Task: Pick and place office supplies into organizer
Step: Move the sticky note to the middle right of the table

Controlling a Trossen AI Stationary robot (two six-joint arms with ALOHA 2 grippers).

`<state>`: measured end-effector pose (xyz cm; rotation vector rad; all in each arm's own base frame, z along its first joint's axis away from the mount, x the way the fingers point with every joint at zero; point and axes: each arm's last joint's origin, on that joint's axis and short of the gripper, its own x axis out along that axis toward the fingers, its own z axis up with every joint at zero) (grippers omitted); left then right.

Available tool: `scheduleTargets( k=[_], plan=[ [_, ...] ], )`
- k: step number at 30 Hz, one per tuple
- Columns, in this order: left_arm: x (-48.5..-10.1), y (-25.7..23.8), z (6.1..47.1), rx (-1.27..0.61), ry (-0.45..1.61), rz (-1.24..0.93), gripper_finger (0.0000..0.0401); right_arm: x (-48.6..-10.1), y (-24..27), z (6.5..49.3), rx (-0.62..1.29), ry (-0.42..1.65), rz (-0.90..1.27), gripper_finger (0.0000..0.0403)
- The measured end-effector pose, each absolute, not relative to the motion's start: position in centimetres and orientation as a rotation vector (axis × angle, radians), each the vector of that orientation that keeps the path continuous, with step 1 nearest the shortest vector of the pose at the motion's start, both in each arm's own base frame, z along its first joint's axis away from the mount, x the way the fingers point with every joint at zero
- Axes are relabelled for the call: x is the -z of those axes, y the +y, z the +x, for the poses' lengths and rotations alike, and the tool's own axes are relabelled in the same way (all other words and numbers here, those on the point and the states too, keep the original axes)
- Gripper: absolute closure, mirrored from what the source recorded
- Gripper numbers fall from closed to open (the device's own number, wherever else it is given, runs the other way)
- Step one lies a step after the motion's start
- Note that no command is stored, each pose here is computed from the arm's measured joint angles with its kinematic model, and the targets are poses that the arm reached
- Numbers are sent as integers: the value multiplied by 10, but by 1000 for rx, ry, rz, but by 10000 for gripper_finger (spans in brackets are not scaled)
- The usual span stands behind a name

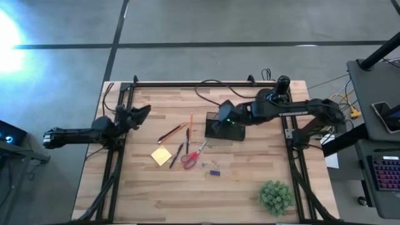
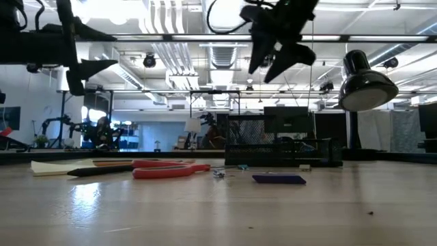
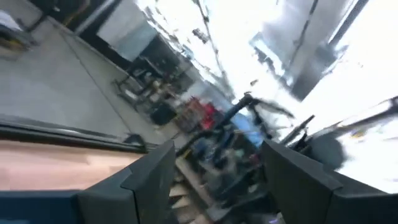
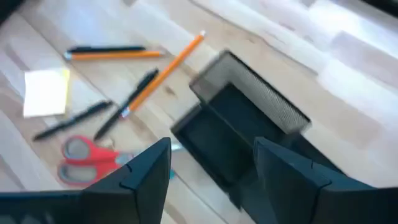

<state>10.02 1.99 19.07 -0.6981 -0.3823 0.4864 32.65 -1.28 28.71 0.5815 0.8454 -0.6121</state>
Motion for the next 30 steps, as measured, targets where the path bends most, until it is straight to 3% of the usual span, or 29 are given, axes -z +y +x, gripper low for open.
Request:
scheduleTargets(
  k=[3,8,12,18,23,30],
  plan=[
    [-191,17,102,-458,-153,-674,173,-283,-12,343,488,904,633,188],
    [-188,10,93,-396,403,-704,173,-268,-11,369,340,961,720,189],
    [-195,5,85,-355,660,-706,173,-256,-10,393,252,900,810,189],
    [-193,-4,90,-126,829,-765,174,-247,-14,422,217,810,828,189],
    [-187,-6,95,-151,892,-711,174,-236,-14,435,181,830,741,188],
    [-171,-12,114,-216,930,-863,199,-234,-19,444,115,834,782,193]
  ],
)
